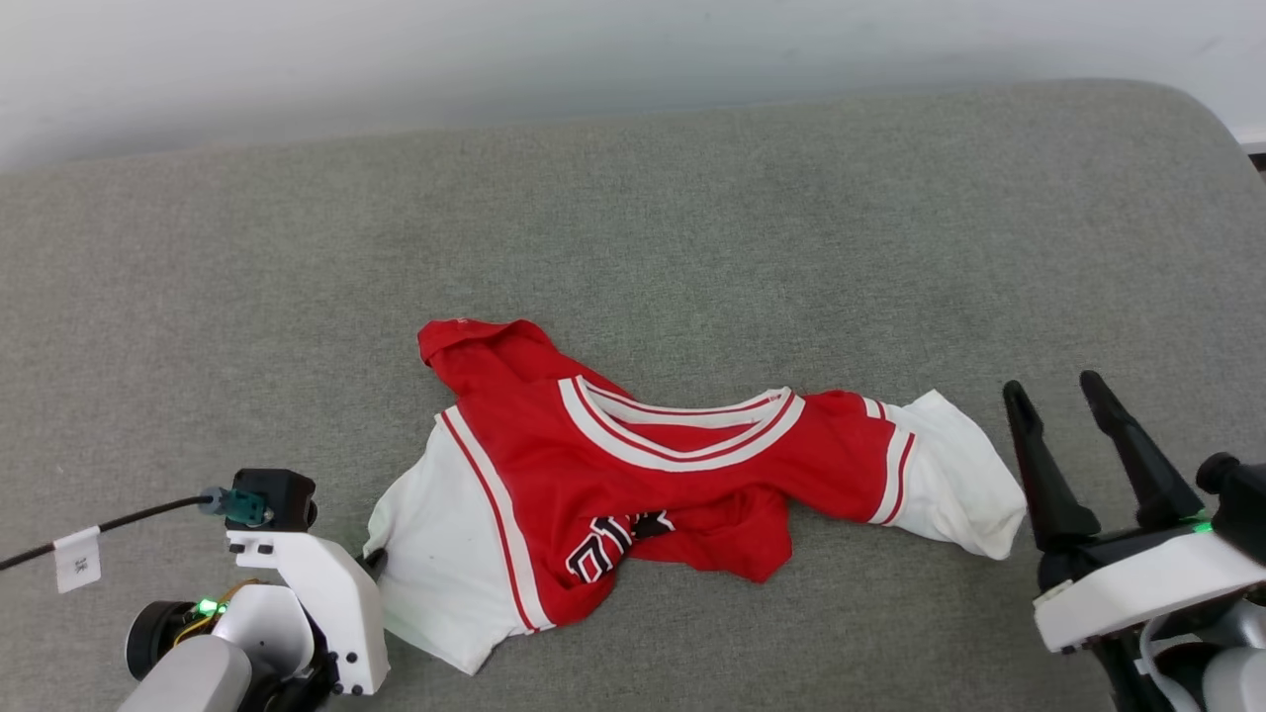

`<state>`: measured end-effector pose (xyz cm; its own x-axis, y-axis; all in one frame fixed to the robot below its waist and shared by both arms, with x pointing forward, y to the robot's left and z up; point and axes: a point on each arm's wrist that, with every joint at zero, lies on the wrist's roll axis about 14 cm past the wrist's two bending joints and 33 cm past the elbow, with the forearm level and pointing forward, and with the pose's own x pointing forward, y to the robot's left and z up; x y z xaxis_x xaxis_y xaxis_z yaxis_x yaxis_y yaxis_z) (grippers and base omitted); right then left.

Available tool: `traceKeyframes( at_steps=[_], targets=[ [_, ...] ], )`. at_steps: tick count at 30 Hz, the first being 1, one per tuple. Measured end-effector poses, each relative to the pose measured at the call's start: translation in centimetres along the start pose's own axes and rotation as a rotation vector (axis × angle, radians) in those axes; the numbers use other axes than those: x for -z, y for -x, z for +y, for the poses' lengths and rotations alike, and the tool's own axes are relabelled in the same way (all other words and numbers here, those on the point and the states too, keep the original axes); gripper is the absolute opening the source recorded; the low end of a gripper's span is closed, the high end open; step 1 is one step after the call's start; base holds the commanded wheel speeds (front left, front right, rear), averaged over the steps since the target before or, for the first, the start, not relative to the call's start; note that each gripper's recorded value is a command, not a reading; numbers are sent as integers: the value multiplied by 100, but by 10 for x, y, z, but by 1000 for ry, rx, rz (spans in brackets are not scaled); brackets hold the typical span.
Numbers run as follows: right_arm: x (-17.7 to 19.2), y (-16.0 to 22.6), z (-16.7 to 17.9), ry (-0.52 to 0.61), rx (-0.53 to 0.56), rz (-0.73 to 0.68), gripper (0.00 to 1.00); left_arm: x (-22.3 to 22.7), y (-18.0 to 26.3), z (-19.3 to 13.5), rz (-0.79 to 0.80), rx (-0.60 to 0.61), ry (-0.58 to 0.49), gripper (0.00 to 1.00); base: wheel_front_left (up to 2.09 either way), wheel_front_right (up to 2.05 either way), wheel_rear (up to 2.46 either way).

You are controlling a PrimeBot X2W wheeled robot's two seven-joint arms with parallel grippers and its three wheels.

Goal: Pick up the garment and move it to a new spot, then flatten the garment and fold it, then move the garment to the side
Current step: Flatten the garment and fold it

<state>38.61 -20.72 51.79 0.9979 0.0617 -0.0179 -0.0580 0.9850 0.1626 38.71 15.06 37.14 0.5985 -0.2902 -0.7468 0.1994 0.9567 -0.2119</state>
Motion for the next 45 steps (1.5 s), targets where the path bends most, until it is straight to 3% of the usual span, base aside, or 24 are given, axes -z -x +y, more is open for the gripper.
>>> traceKeyframes(
  at_steps=[4,11,17,30,31,32,33,39,45],
  targets=[
    [7,6,-17,-26,34,82,100,-24,9,4,-146,-36,-19,0,0,0,0],
    [66,31,-63,-69,128,507,100,-63,33,1,-361,-70,-43,0,0,0,0],
    [106,42,-57,-106,104,797,100,-80,46,-12,-445,-59,-78,0,0,0,0],
    [155,22,-33,-129,21,992,100,-86,40,-23,-465,-41,-83,0,0,0,0],
    [156,22,-32,-132,17,998,55,-85,40,-23,-463,-42,-80,0,0,0,0],
    [156,22,-31,-136,14,999,15,-85,40,-23,-461,-40,-74,0,0,0,0],
    [155,22,-31,-139,13,997,0,-84,40,-23,-460,-39,-71,0,0,0,0],
    [146,20,-29,-131,-2,964,0,-86,48,-24,-489,-36,-62,0,0,0,0],
    [95,-1,-25,-41,-36,760,0,-107,70,-21,-601,-62,-88,0,0,0,0]
  ],
)
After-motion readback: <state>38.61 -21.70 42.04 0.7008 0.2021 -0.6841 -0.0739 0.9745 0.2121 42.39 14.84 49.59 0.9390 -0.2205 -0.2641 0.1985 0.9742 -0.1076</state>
